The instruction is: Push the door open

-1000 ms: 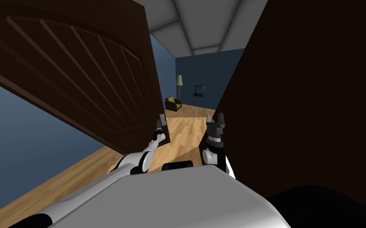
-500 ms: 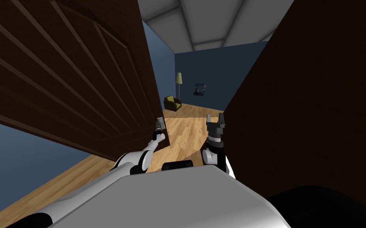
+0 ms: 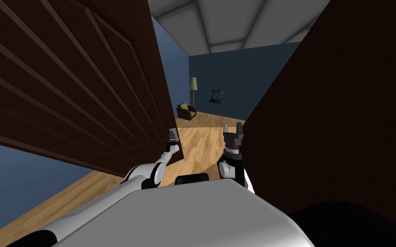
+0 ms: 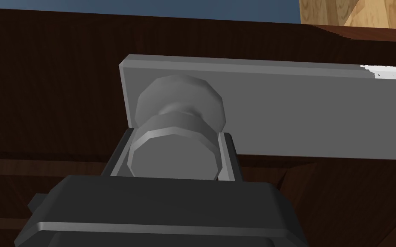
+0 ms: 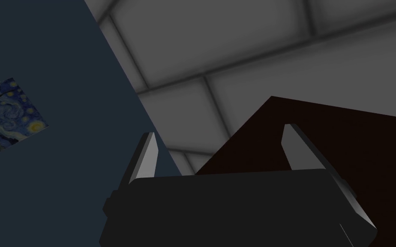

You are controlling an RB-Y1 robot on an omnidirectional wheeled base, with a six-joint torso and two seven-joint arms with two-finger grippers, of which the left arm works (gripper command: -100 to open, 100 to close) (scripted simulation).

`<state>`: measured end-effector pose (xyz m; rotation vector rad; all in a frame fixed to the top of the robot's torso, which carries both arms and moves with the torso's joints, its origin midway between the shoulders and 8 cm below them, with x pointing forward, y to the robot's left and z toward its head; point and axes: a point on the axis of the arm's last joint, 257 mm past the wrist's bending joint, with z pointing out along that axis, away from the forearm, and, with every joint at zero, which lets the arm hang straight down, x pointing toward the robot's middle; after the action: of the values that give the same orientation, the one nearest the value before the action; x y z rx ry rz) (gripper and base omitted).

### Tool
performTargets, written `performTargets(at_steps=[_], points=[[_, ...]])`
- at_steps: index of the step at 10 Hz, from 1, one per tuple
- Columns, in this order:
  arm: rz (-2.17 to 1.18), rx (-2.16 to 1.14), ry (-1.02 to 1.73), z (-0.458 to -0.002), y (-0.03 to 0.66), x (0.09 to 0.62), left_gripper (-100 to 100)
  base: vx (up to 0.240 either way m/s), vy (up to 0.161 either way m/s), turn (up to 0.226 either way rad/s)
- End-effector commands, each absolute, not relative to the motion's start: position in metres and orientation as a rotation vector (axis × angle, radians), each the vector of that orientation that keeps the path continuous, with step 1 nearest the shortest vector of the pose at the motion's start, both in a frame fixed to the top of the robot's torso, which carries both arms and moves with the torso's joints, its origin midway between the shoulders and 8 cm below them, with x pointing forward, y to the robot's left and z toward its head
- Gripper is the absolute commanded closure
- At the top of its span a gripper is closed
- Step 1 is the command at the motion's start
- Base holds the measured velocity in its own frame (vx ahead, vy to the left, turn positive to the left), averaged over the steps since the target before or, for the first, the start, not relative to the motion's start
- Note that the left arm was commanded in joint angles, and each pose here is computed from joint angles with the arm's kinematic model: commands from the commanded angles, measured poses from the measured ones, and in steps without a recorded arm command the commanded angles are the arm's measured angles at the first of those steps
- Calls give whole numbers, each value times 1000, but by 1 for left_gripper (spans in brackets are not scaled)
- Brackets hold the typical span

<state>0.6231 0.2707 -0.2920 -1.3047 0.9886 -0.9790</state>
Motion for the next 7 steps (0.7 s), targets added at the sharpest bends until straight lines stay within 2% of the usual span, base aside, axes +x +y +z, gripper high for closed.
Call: performTargets(at_steps=[1, 3, 7], points=[[-979, -1305, 990, -292, 270, 623, 100, -22, -5, 1], [-979, -1305, 990, -292, 270, 623, 100, -6, -1, 0], [-937, -1320, 962, -293, 295, 620, 100, 115, -35, 26]])
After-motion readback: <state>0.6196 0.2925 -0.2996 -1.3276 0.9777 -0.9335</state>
